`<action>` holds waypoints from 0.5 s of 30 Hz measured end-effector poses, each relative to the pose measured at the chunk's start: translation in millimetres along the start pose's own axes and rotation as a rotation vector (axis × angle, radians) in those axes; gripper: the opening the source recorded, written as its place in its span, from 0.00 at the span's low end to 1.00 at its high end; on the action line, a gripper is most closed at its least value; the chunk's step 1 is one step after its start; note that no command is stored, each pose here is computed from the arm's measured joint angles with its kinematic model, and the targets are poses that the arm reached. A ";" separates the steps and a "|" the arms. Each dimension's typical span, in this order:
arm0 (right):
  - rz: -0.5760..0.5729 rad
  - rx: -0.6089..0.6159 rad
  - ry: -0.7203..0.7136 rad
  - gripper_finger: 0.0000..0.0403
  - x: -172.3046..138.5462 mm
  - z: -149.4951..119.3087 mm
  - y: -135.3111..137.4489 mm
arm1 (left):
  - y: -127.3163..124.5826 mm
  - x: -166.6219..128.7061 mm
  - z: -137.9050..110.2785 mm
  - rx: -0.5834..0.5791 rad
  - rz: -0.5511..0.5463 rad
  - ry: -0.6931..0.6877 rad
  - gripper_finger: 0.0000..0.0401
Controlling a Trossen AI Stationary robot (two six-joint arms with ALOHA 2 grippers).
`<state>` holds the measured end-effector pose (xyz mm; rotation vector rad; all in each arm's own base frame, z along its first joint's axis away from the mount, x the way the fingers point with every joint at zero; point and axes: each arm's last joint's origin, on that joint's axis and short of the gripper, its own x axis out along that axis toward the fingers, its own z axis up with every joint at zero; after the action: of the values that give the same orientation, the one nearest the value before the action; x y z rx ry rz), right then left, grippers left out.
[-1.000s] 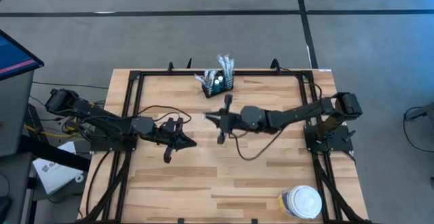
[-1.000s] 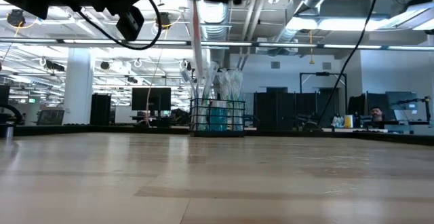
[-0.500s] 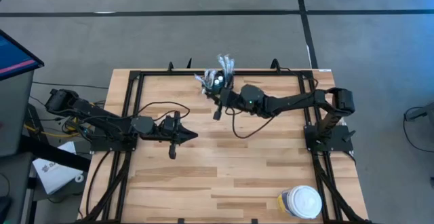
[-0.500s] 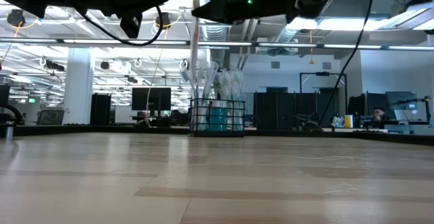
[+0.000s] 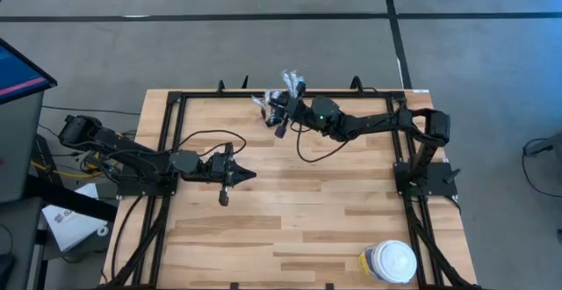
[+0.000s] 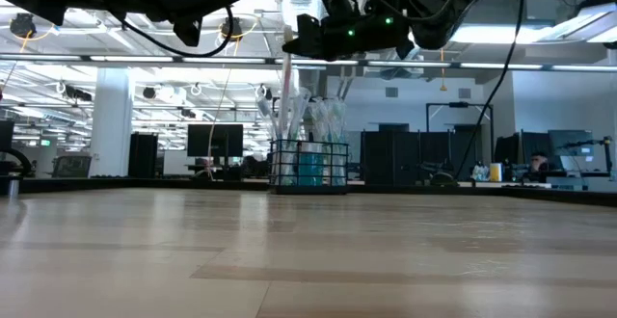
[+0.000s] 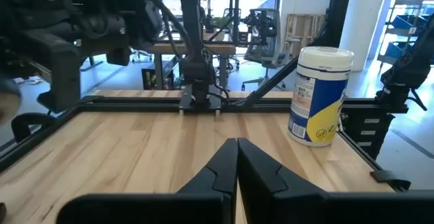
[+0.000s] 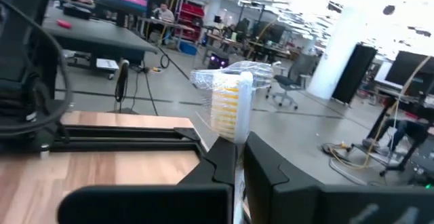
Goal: Pick & Place toothbrushing station
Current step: Put the orange toothbrush into the black wire organizer
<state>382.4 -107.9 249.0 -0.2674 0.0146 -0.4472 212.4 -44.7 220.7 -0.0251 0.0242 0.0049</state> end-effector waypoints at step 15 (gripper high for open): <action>-0.049 0.060 -0.009 0.00 10.7 -20.5 -23.7 | 1.5 0.3 0.4 0.000 0.005 -0.003 0.01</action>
<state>380.5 -138.2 235.8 -0.2112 -0.0139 -0.4939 212.8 -43.2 221.0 -0.0253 0.0208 0.0097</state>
